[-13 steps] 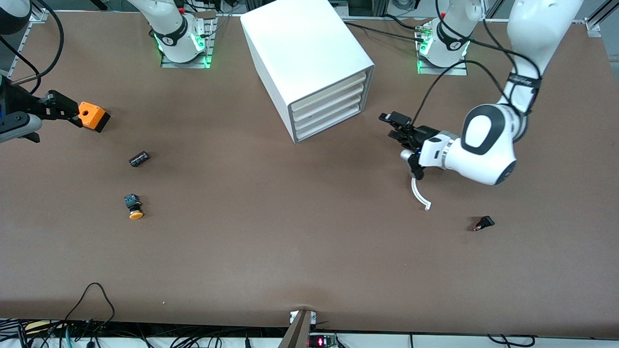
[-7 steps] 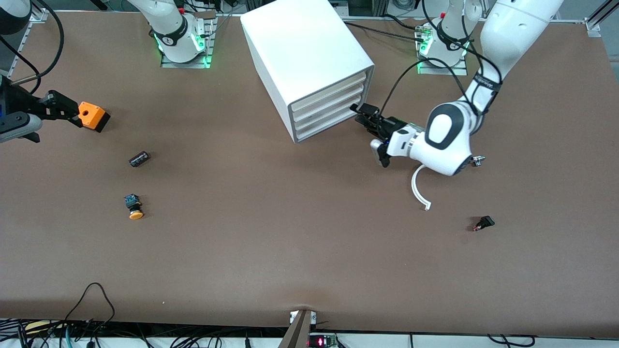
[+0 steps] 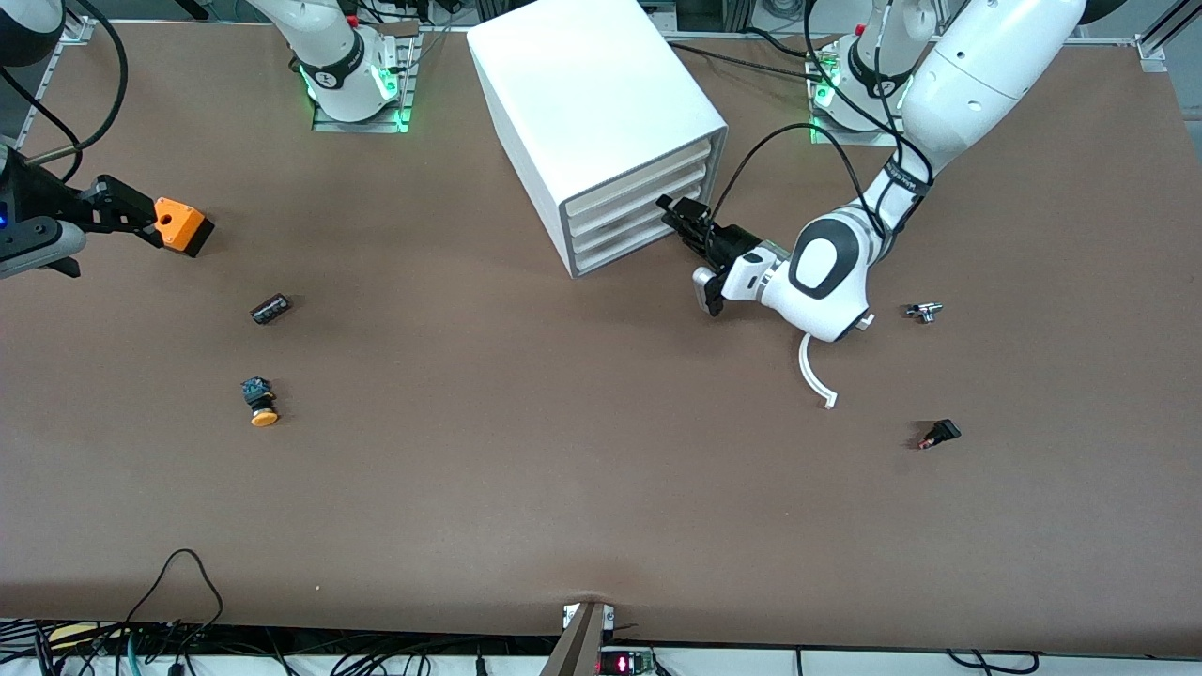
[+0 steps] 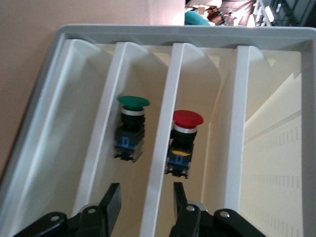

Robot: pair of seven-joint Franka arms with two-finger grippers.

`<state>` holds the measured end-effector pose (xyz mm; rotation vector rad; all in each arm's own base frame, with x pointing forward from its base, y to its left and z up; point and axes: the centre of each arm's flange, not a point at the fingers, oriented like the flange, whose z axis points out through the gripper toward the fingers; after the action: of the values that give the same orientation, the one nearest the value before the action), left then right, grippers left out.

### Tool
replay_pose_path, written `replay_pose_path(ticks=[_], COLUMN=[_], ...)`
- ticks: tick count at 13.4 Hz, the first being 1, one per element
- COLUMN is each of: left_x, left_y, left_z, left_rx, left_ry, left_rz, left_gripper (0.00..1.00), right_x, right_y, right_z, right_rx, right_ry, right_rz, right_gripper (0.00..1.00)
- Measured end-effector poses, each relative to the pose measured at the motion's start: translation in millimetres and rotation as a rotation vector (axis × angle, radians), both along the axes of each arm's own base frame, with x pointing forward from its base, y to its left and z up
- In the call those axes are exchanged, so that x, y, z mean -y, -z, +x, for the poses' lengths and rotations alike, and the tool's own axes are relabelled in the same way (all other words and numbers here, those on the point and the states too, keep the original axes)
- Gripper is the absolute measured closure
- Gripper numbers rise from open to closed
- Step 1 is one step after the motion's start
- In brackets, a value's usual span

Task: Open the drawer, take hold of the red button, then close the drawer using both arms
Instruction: 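Grasp the drawer handle with the left gripper and pull it open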

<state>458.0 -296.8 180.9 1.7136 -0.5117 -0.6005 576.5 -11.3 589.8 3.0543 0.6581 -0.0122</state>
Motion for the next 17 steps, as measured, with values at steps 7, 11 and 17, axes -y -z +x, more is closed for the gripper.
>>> replay_pose_path(ticks=[7,11,17], left_x=[17.3,19.3,21.4], left_y=[21.6,20.0,19.7], left_z=[-18.7,-19.1,-21.0], left_rx=[-0.077,-0.085,-0.087], left_ry=[-0.007,-0.014,-0.022], left_rz=[-0.048,-0.059,-0.080], left_gripper=[0.62,0.74,0.84], right_x=[0.0,-0.9,-3.7], right_y=[0.0,0.0,15.6], right_z=[0.0,0.0,12.5], right_rx=[0.000,0.000,0.009], right_ry=[0.000,-0.002,-0.006], right_rz=[0.000,0.000,-0.001], right_gripper=[0.00,0.00,0.00])
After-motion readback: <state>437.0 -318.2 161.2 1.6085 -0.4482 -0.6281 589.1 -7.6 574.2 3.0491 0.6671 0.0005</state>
